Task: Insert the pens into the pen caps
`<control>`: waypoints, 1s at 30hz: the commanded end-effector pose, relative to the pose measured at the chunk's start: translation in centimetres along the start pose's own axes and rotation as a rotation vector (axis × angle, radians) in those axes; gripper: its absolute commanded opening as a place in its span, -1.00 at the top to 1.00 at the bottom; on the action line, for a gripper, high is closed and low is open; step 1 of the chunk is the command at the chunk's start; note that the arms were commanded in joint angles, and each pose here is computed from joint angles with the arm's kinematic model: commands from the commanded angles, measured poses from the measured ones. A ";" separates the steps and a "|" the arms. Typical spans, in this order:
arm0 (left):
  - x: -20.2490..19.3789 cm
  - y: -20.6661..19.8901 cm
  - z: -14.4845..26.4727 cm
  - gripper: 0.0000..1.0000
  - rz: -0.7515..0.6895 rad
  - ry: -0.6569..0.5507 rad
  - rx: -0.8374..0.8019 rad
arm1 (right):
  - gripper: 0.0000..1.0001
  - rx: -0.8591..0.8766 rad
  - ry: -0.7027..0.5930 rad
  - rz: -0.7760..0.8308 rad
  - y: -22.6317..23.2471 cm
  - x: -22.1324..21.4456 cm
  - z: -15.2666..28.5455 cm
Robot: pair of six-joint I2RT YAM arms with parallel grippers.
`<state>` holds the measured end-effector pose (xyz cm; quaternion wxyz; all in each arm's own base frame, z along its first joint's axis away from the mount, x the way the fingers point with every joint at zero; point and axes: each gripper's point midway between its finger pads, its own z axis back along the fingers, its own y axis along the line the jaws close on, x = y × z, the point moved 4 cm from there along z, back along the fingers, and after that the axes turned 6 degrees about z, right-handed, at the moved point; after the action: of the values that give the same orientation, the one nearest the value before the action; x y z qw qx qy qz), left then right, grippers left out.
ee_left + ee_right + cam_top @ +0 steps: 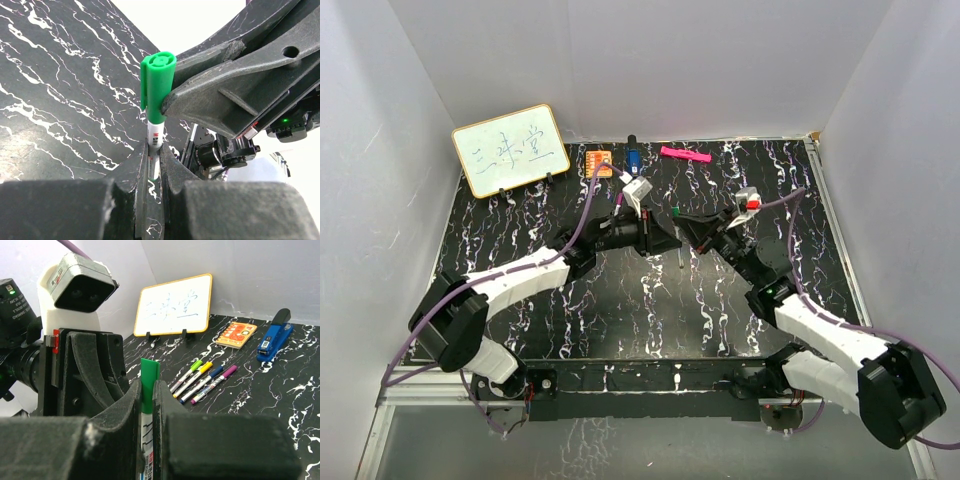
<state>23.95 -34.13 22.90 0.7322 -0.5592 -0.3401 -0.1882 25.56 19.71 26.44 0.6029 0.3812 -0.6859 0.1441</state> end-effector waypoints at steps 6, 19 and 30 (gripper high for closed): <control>9.8 -5.4 3.4 1.00 -0.108 -0.307 -0.216 | 1.00 0.085 0.238 -0.007 0.5 -4.9 0.6; 12.7 -5.5 5.3 1.00 -0.023 -0.399 -0.364 | 1.00 0.152 0.287 -0.007 1.0 -6.5 1.3; 12.1 -4.0 5.3 1.00 -0.050 -0.368 -0.229 | 1.00 0.059 0.240 0.006 0.1 -5.6 1.2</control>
<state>28.40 -29.62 33.15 0.5953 -0.6744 -0.4192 -0.1231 24.13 21.26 18.45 0.6955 0.3861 -0.5645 0.2202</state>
